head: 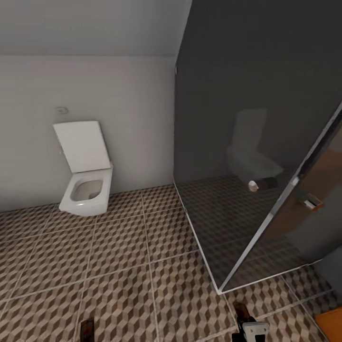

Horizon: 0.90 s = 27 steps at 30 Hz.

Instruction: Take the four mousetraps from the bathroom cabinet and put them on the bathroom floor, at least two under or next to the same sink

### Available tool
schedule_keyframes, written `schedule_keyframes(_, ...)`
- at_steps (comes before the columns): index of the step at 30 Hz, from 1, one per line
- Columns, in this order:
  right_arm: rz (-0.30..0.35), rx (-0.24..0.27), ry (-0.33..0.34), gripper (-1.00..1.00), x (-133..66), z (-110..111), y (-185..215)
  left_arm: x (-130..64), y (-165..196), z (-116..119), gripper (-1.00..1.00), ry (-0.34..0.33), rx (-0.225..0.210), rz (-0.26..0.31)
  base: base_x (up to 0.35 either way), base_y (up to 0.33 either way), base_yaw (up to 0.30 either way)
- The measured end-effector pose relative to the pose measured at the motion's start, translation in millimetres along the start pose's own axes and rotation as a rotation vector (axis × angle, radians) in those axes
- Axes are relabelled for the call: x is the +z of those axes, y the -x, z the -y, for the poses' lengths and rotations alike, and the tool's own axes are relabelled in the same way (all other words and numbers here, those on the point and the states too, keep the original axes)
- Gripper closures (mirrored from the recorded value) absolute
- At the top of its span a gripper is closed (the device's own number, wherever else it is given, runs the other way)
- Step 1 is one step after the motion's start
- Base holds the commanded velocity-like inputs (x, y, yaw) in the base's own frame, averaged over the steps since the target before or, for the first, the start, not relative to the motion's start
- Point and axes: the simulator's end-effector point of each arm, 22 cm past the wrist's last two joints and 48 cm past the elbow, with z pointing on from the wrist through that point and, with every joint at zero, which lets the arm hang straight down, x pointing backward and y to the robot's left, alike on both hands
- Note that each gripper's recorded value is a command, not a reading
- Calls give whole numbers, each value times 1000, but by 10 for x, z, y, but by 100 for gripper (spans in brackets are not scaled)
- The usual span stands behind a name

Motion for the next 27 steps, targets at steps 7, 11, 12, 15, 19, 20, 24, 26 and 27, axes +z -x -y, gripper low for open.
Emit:
schedule_keyframes(7,0,0,0,100,0,0,0,0,0,1,100,0,0,0,0,0,286)
schedule_keyframes(11,0,0,0,100,0,0,0,0,0,1,100,0,0,0,0,0,286)
schedule_keyframes(12,0,0,0,100,0,0,0,0,0,1,100,0,0,0,0,0,286)
schedule_keyframes(15,0,0,0,100,0,0,0,-1,0,3,100,0,0,0,0,0,286)
schedule_keyframes(19,0,0,0,100,0,0,0,-1,0,3,100,0,0,0,0,0,286)
schedule_keyframes(20,0,0,0,100,0,0,0,0,0,2,100,0,0,0,0,0,286)
schedule_keyframes(24,0,0,0,100,0,0,0,-1,0,5,100,-1,0,0,0,0,285)
schedule_keyframes(26,0,0,0,100,0,0,0,-1,0,3,100,0,0,0,0,0,285)
schedule_keyframes(27,0,0,0,100,0,0,0,0,0,2,100,0,0,0,0,0,286)
